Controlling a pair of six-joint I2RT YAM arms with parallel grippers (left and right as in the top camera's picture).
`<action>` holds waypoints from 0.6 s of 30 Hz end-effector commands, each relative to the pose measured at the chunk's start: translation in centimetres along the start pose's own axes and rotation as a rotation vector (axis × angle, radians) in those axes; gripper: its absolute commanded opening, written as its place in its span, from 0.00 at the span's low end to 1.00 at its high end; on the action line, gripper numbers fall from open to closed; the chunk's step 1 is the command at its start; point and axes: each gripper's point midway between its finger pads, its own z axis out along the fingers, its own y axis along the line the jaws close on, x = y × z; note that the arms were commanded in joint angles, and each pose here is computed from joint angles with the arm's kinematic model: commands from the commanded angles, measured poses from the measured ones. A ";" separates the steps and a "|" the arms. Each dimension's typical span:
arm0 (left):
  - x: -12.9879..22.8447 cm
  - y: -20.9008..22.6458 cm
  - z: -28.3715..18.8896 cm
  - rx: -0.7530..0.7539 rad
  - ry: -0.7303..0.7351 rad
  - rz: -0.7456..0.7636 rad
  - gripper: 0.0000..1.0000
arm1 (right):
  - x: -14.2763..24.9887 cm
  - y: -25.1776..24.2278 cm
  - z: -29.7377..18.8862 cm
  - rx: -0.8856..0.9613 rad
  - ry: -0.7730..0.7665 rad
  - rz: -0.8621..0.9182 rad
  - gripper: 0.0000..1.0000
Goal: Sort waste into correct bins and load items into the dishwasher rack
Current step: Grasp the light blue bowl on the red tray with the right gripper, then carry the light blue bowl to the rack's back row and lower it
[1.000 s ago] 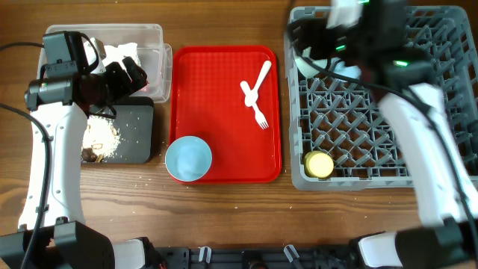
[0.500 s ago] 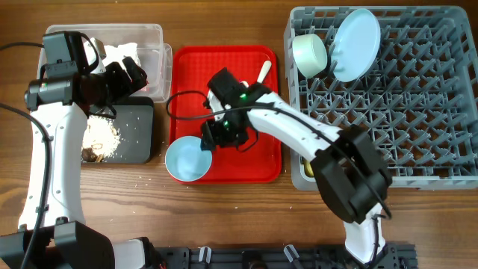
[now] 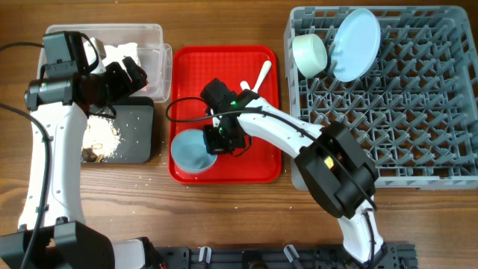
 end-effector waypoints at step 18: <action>-0.6 0.0 -0.5 -0.005 -0.022 0.010 1.00 | 4.6 -16.6 -45.6 0.872 -1.249 0.447 0.04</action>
